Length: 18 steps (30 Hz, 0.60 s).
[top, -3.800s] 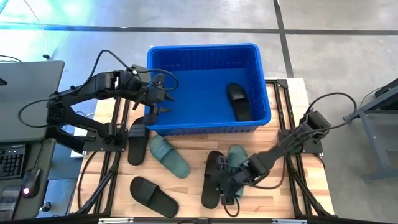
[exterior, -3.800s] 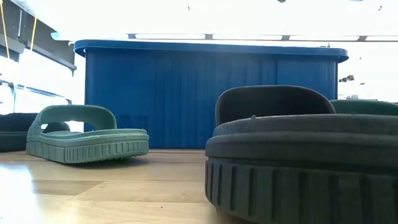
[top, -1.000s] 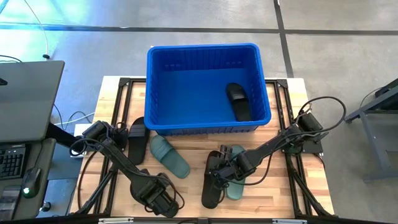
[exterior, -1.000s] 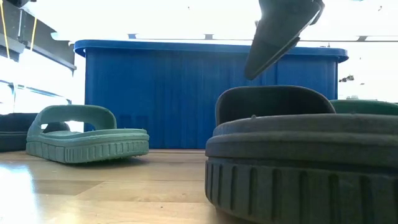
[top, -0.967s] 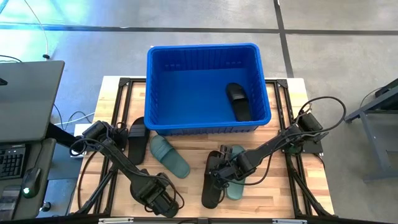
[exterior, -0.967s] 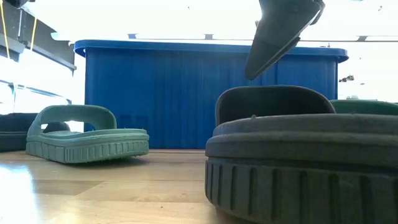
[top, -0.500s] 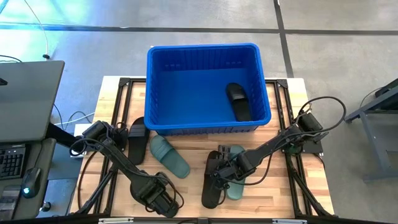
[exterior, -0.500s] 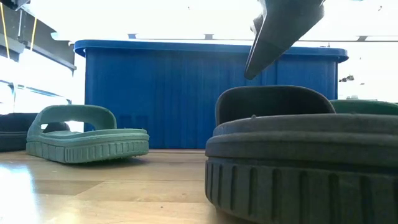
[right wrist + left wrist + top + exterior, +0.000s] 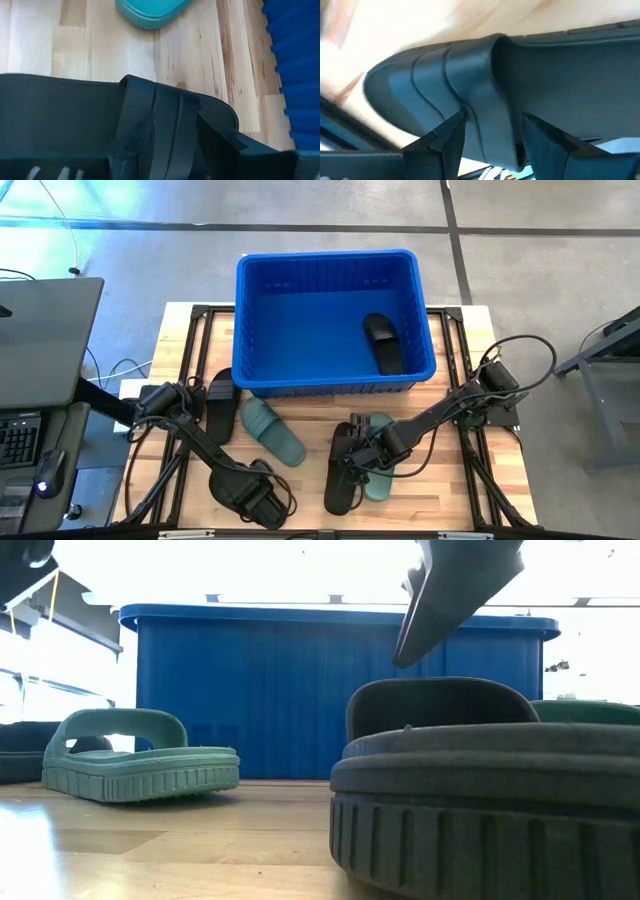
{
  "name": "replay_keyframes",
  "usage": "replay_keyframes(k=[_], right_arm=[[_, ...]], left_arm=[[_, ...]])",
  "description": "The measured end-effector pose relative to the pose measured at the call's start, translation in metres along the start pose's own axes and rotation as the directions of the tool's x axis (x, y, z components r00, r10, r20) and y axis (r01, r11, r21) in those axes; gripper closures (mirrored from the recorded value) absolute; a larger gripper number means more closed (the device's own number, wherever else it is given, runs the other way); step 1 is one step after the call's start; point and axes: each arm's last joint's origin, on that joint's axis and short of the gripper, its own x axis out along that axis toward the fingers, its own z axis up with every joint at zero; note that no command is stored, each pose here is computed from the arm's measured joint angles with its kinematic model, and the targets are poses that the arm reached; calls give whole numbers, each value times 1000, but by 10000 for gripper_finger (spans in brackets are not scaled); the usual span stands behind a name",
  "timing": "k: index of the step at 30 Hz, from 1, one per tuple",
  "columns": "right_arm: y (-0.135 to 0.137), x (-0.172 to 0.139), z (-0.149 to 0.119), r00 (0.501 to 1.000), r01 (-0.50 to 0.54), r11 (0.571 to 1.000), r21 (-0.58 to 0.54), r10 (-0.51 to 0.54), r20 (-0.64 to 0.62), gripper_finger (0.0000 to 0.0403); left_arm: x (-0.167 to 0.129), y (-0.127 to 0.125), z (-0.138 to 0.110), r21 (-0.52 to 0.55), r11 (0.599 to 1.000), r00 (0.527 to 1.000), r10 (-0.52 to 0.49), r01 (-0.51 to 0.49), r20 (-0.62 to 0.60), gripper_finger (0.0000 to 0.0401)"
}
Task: Pick and place slides into bin
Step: Put the black slide into the blue bin
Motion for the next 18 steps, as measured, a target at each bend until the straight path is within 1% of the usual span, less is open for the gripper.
replay_keyframes(k=[3, 7, 12, 18], right_arm=[[0, 0, 0, 1000, 0, 1000, -26, 1, 2, 269], [0, 0, 0, 1000, -2, 1000, -25, 2, 4, 269], [0, 0, 1, 1000, -2, 1000, -26, 3, 5, 269], [0, 0, 1, 1000, 0, 999, -47, 0, 7, 269]], left_arm=[[0, 3, 0, -27, 999, 999, 31, -32, -8, 222], [-6, 9, -2, -61, 993, 995, 96, -98, -35, 222], [-11, 12, -4, -83, 986, 988, 140, -144, -59, 222], [-8, 11, -4, -104, 986, 990, 127, -133, -61, 222]])
